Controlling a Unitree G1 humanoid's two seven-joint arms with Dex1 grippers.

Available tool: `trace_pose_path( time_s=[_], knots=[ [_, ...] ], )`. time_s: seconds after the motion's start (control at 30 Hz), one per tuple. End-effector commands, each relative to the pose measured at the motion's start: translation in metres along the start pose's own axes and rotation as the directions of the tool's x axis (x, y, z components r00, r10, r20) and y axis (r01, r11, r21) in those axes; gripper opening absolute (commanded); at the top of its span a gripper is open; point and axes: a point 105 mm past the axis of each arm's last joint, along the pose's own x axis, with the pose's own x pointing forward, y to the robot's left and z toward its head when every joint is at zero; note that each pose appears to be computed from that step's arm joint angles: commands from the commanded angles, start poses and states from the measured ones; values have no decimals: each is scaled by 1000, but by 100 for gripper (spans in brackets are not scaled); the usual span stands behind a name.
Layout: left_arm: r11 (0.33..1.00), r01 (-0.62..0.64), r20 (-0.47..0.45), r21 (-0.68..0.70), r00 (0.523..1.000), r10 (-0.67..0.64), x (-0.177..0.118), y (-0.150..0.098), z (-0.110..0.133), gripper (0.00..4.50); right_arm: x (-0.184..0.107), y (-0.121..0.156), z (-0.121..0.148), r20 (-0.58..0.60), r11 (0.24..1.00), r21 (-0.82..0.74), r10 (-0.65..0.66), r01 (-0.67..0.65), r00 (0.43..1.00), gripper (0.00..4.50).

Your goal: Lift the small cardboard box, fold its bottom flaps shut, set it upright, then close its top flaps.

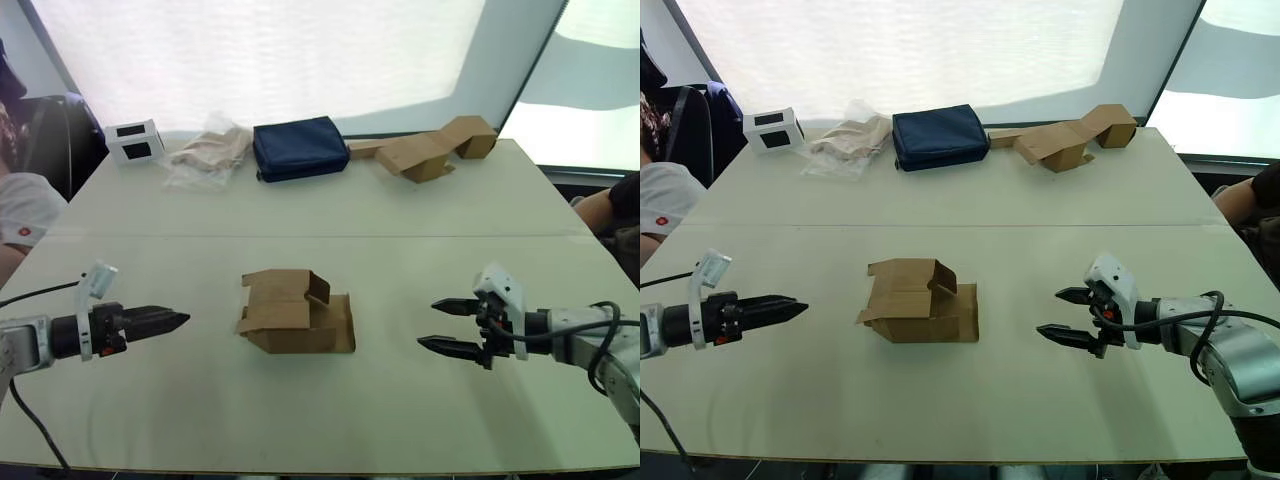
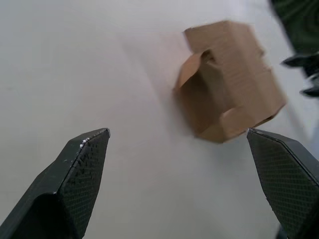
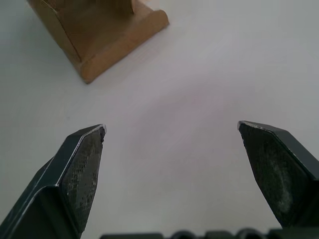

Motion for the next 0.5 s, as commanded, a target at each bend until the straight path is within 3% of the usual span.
trace_pose_path(
  time_s=[0.03,0.3,0.5],
  knots=[
    [982,140,2,-129,990,-141,21,-10,-2,450,8,34,50,107,989,-101,123,-112,987,447],
    [948,256,-60,-190,961,-271,62,-25,1,450,29,81,66,66,942,-296,183,-156,981,447],
    [928,307,-88,-210,940,-331,80,-30,3,450,31,84,58,13,930,-344,143,-130,990,447]
  ],
)
